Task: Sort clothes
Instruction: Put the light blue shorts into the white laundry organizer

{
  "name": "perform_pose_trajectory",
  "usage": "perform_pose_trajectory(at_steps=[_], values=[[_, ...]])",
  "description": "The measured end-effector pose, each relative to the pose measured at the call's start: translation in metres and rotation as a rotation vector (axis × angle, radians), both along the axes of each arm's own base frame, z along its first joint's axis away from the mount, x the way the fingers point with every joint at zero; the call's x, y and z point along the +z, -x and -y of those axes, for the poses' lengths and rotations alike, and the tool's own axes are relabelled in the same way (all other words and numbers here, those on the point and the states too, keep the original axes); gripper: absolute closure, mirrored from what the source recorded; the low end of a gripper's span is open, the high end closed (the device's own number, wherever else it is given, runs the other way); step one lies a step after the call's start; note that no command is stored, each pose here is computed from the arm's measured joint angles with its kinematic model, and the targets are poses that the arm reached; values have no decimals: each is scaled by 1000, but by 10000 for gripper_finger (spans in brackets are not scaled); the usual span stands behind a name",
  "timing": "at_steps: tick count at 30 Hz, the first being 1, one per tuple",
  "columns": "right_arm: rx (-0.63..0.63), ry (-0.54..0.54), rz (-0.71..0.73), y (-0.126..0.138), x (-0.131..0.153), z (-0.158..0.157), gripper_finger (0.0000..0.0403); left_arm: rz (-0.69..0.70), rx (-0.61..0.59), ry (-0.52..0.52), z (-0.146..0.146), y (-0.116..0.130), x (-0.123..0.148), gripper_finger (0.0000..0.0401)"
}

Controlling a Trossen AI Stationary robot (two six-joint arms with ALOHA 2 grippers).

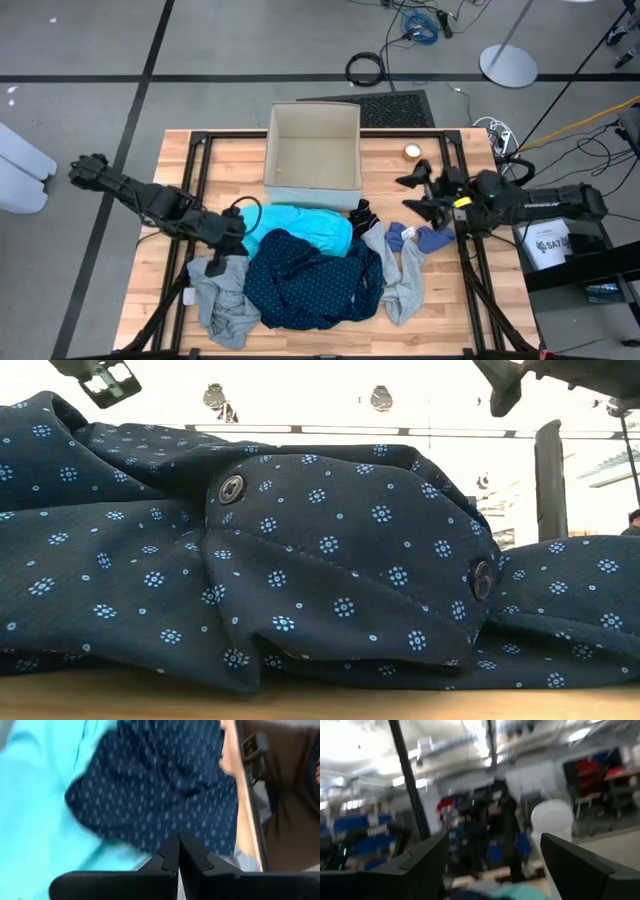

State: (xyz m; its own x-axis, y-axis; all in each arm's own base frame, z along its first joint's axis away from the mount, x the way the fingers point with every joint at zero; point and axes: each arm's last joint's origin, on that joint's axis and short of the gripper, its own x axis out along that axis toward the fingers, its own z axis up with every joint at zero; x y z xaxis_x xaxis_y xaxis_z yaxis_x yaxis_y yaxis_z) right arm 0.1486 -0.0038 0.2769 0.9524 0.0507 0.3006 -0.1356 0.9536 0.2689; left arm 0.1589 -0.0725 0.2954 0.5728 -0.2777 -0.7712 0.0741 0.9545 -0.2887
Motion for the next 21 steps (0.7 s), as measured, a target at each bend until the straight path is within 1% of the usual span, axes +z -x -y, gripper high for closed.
perform_pose_trajectory(at_steps=[5,10,13,15,17,21], values=[[32,39,-164,-35,3,-3,99,-83,36,-42,5,4,-8,395],[68,93,-269,-64,-2,-11,99,-114,21,-67,10,2,-13,385],[82,101,-289,-78,-1,-15,99,-121,31,-98,11,-1,-16,363],[91,108,-301,-85,0,-17,99,-128,11,-122,13,-4,-19,345],[98,135,-308,-92,2,-20,99,-130,0,-153,14,-7,-21,323],[115,188,-349,-101,3,-25,99,-137,34,-213,13,-10,-25,274]])
